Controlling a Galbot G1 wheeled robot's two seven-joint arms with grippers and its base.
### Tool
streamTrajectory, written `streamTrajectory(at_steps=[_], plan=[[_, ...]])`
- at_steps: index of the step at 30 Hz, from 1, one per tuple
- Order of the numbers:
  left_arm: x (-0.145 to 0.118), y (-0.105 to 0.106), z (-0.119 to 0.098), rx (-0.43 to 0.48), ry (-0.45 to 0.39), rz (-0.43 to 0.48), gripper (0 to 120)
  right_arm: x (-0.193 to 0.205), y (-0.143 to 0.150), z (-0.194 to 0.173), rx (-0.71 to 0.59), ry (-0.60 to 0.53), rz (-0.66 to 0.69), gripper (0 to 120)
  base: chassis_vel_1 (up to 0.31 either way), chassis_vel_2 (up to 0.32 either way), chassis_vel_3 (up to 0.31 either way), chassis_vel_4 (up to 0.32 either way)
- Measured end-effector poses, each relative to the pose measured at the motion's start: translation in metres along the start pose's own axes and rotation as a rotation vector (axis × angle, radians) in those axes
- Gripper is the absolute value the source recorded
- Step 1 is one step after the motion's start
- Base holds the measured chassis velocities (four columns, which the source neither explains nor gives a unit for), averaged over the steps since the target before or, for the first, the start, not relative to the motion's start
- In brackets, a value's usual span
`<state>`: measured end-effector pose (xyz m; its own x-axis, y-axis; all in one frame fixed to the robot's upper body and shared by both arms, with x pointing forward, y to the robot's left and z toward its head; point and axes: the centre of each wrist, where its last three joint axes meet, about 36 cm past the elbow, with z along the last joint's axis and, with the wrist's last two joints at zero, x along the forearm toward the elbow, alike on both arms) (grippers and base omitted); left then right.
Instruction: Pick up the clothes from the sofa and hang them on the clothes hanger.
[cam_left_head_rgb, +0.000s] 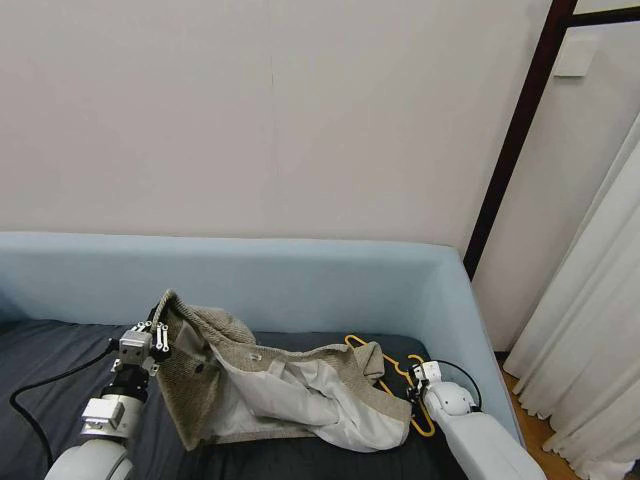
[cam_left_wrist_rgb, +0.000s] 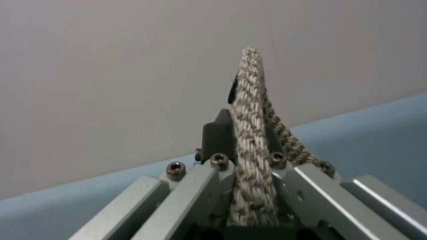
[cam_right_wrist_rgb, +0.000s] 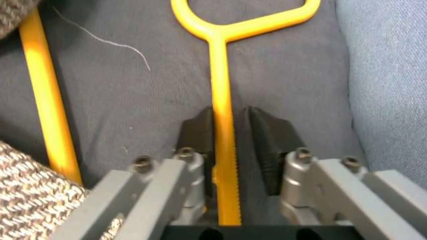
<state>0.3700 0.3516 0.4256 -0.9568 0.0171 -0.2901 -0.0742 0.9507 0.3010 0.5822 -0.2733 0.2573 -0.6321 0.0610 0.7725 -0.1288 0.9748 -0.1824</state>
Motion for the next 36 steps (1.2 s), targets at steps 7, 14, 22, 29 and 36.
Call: streamTrajectory(at_steps=[7,14,22,29,36], plan=[[-0.001,-0.002,0.004,0.005,0.007,-0.005,0,-0.002,0.003,0.003,0.034,-0.018,0.028,5,0.000,0.000,0.000,0.000],[-0.004,-0.003,0.007,0.007,0.009,-0.003,0,0.009,-0.005,-0.006,0.050,-0.132,0.069,5,0.000,0.000,0.000,0.000],[-0.009,-0.009,0.009,0.029,0.007,0.037,0,0.075,-0.008,-0.056,0.136,-0.570,0.179,5,0.000,0.000,0.000,0.000],[-0.017,-0.010,0.007,0.054,0.002,0.072,0,0.113,0.023,0.000,0.407,-0.979,0.096,5,0.000,0.000,0.000,0.000],[-0.022,-0.004,0.006,0.074,0.000,0.068,0,0.137,0.029,0.052,0.641,-1.068,-0.011,5,0.000,0.000,0.000,0.000]])
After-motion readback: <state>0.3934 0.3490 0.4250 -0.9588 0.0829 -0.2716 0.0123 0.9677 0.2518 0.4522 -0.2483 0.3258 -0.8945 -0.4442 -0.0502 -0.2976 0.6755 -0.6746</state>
